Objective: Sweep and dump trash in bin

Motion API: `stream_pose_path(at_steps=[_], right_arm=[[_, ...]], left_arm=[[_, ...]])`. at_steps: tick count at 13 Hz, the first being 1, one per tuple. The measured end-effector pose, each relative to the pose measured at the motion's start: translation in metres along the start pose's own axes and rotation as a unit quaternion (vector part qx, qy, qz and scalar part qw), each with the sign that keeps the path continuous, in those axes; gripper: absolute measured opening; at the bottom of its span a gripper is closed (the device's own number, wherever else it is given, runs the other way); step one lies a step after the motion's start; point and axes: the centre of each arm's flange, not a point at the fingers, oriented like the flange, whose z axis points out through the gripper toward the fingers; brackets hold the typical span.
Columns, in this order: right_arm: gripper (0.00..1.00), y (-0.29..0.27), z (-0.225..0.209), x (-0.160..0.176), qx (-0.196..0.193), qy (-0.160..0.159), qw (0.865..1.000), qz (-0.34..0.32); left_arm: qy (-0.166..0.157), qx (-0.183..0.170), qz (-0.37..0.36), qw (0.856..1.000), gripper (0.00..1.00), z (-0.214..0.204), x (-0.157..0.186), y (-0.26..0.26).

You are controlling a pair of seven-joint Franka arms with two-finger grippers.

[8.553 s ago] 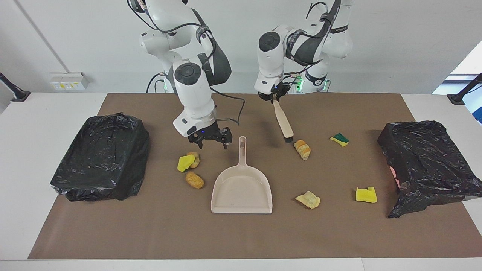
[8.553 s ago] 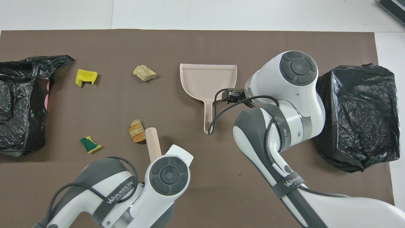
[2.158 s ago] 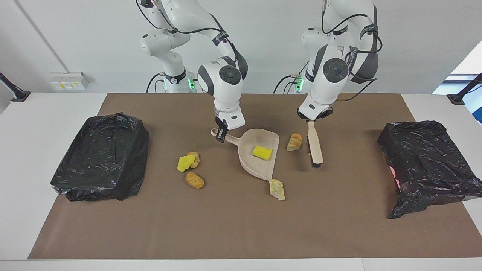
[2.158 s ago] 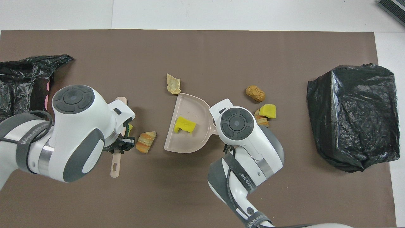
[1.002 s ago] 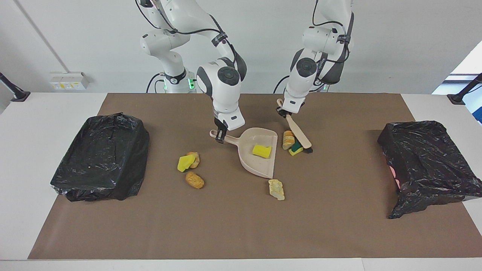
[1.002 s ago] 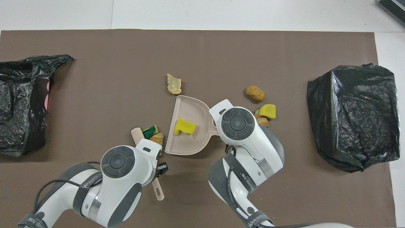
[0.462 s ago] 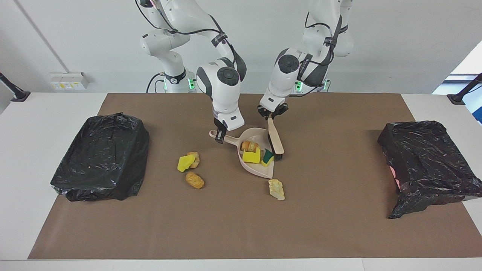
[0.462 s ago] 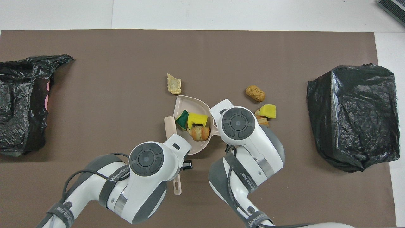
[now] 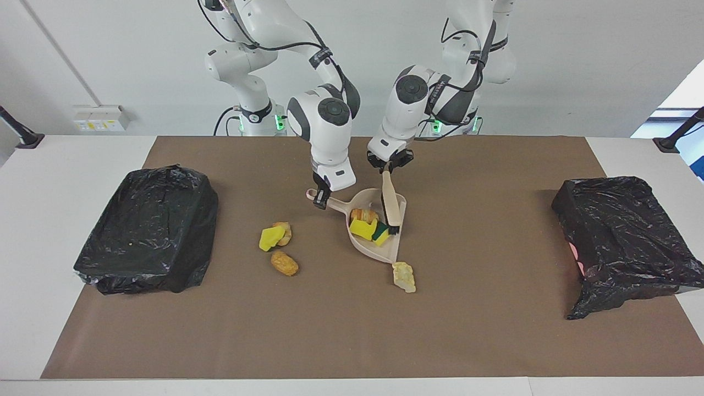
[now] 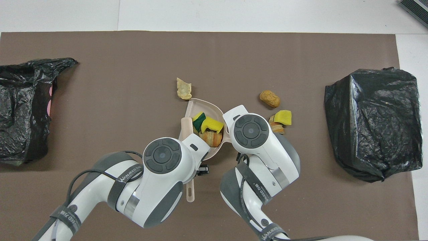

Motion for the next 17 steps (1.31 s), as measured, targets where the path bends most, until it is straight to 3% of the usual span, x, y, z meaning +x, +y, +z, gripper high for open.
stream_pose_path(at_steps=[6, 12, 15, 17], right_arm=[[0.32, -0.002, 0.001, 0.001, 0.001, -0.001, 0.998, 0.07], [0.32, -0.008, -0.001, 0.005, 0.001, -0.001, 0.992, 0.126], [0.32, -0.008, -0.001, 0.005, 0.001, -0.001, 0.992, 0.128], [0.32, -0.008, -0.001, 0.005, 0.001, -0.001, 0.992, 0.128]], left_arm=[[0.027, 0.033, 0.078, 0.996, 0.26, -0.015, 0.075, -0.065], [0.041, 0.078, 0.174, 0.981, 0.26, -0.032, 0.166, -0.13], [0.048, 0.084, 0.199, 0.975, 0.26, -0.037, 0.198, -0.127], [0.034, 0.105, 0.223, 0.969, 0.26, -0.025, 0.207, -0.115]])
